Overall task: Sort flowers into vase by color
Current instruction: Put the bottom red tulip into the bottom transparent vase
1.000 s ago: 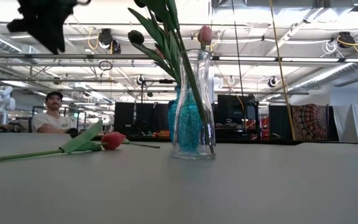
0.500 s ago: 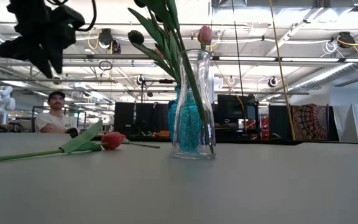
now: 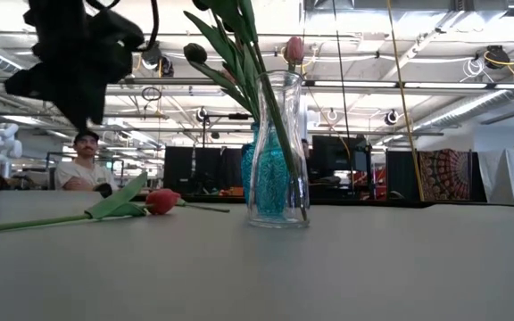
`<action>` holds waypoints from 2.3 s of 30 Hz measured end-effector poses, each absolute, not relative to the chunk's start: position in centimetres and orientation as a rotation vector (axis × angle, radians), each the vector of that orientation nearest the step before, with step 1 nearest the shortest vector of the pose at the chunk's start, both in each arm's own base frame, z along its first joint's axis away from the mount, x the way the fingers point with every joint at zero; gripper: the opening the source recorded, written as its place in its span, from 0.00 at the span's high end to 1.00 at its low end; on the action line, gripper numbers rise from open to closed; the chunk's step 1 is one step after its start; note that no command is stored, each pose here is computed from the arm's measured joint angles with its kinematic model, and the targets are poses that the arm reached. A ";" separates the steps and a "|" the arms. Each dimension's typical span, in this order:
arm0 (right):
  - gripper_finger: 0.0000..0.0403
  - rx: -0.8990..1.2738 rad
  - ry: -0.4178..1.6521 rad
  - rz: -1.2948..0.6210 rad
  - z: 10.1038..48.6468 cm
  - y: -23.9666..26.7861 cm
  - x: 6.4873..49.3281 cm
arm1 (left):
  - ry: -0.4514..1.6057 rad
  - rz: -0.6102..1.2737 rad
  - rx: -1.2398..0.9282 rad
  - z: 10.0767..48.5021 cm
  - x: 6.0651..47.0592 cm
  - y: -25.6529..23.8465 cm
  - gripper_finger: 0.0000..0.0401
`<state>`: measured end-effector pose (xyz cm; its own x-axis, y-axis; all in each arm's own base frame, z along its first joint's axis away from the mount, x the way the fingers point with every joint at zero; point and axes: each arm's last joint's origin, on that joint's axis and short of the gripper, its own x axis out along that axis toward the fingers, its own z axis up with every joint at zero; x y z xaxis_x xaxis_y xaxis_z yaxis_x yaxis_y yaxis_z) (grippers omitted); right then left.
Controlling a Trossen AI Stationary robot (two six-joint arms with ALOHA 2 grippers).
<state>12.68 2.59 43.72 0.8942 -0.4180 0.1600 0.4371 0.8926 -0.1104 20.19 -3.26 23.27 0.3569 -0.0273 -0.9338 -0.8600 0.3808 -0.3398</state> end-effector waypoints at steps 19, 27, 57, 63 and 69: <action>0.27 -0.145 -0.134 -0.445 43.7 2.6 12.7 | 1.129 0.693 -1.019 19.1 23.2 -8.2 0.71; 0.27 -0.145 -0.134 -0.445 43.7 2.6 12.7 | 1.099 0.648 -1.035 17.8 24.7 -9.1 0.71; 0.27 -0.145 -0.134 -0.445 43.7 2.6 12.7 | 1.055 0.765 -0.967 15.1 25.8 -9.2 0.71; 0.27 -0.145 -0.134 -0.445 43.7 2.6 12.7 | 1.039 0.788 -0.944 15.0 25.7 -9.1 0.71; 0.27 -0.145 -0.134 -0.445 43.7 2.6 12.7 | 1.061 0.789 -0.946 13.9 26.2 -9.3 0.71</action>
